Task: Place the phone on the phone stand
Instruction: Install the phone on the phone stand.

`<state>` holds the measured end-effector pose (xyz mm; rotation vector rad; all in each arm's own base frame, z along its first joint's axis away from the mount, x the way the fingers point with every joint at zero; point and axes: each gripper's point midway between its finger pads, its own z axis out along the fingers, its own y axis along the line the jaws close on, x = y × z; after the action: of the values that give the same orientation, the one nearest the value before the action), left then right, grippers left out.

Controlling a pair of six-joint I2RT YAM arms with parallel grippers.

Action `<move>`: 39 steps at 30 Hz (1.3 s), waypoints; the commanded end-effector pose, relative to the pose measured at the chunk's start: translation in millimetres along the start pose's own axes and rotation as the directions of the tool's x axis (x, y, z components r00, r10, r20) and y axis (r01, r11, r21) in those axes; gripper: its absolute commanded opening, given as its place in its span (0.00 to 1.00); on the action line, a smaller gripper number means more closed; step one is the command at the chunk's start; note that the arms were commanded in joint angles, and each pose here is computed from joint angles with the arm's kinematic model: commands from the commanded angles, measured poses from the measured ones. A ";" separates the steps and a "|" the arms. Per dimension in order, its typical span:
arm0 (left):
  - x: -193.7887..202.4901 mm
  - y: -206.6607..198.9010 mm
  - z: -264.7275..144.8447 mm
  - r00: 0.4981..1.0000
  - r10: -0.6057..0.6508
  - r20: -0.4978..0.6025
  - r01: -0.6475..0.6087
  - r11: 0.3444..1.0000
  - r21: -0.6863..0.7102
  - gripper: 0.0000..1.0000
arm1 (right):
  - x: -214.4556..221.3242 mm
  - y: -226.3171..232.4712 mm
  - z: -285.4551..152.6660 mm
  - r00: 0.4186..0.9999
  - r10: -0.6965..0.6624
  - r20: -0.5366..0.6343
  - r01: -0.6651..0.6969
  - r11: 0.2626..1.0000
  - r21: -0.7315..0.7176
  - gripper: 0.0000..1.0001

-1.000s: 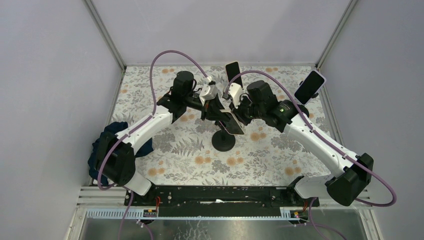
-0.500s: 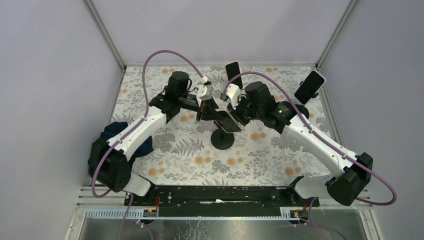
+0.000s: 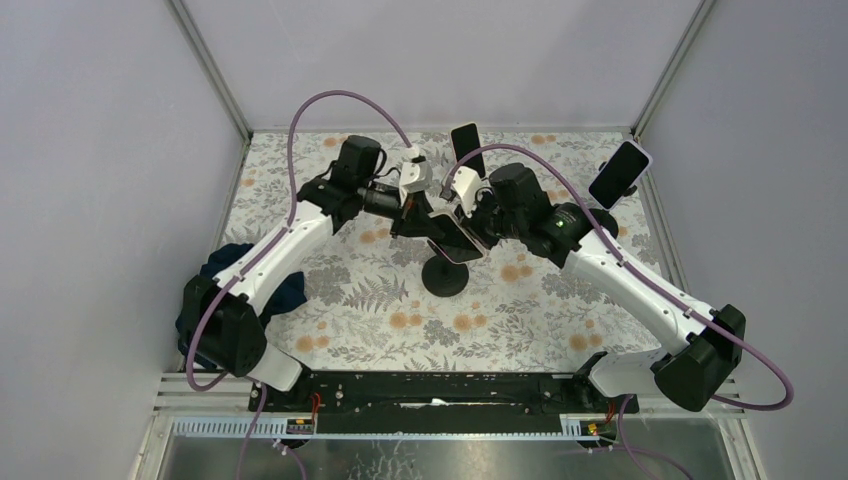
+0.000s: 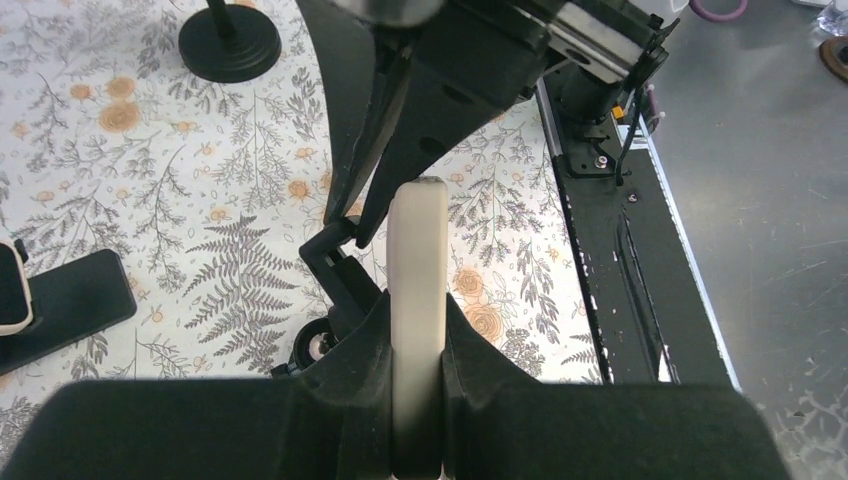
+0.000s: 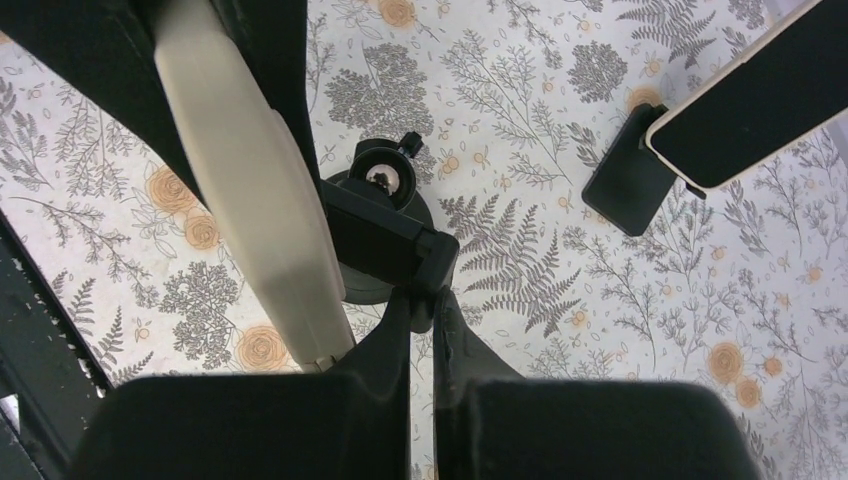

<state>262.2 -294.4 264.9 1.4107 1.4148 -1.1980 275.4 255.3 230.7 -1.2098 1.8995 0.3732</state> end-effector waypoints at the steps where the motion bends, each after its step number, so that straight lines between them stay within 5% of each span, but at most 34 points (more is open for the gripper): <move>1: 25.1 34.3 -14.4 0.984 -0.119 -0.134 0.094 0.979 -0.178 0.00 | -5.7 -7.9 -16.0 1.000 -0.016 0.007 0.016 0.999 0.047 0.00; 17: 45.1 51.4 -14.5 0.874 -0.331 -0.356 0.136 0.871 -0.473 0.00 | -6.4 -11.4 -17.2 1.000 0.005 0.023 -0.007 0.996 0.083 0.00; 39: 70.4 54.4 -42.4 0.806 -0.520 -0.281 0.192 0.680 -0.707 0.00 | -7.1 -25.7 -13.2 0.998 0.035 0.059 -0.045 0.984 0.174 0.00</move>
<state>278.3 -300.3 253.4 1.1575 2.0022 -0.8603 296.7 243.3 225.1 -1.0499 1.9396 0.2884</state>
